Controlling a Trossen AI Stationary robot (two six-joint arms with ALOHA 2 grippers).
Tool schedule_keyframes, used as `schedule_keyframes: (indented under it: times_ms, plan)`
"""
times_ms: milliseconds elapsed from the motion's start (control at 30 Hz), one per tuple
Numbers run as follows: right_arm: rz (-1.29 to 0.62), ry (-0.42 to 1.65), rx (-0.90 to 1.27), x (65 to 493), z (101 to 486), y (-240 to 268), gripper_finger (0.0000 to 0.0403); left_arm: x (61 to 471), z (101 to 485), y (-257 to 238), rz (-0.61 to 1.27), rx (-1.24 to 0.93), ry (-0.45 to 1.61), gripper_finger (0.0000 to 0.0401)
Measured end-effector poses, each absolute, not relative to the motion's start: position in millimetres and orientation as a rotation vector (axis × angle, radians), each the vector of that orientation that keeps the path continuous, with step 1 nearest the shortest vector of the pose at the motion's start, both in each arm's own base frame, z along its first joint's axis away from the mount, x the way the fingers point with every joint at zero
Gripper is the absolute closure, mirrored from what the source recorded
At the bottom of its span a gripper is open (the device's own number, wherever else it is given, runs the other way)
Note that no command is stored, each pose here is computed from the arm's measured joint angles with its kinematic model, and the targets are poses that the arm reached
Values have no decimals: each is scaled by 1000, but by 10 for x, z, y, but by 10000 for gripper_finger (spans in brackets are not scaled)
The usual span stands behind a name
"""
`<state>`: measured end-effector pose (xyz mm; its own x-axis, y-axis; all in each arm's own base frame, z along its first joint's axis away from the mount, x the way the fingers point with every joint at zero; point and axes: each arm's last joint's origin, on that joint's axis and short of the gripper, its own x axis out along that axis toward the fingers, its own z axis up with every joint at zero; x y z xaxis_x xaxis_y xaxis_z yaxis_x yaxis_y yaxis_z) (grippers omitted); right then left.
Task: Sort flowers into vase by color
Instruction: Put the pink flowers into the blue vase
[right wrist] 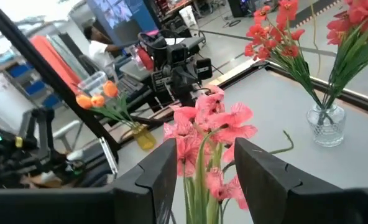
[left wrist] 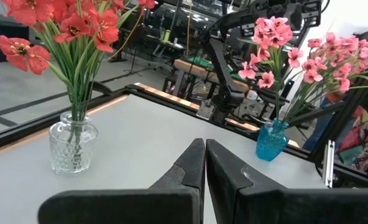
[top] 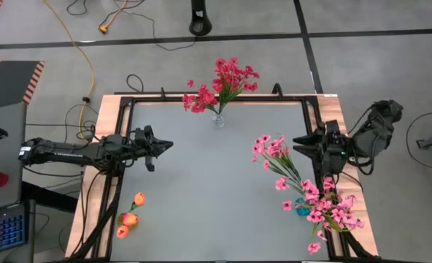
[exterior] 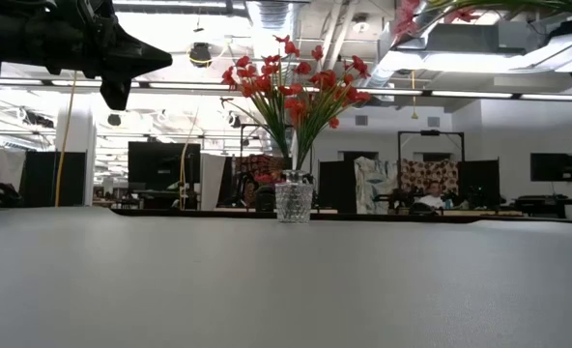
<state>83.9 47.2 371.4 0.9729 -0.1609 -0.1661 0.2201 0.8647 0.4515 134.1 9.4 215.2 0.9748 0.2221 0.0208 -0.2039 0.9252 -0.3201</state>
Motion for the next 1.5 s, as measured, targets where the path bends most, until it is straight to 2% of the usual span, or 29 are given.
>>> schedule_keyframes:
  times_ms: [167,533,833,1367,1500]
  plan:
    - [-222,161,449,900,3687,424,216,1342,2152,95,219,-322,-56,401]
    - [-106,270,524,964,3646,355,217,1342,2151,94,219,-322,-56,401]
    - [-147,450,586,1033,3489,336,217,1341,2152,95,219,-322,-56,401]
    - [-82,491,590,1083,3480,369,217,1342,2144,95,220,-321,-49,401]
    - [-84,502,568,1104,3468,377,232,1341,2144,95,220,-321,-49,401]
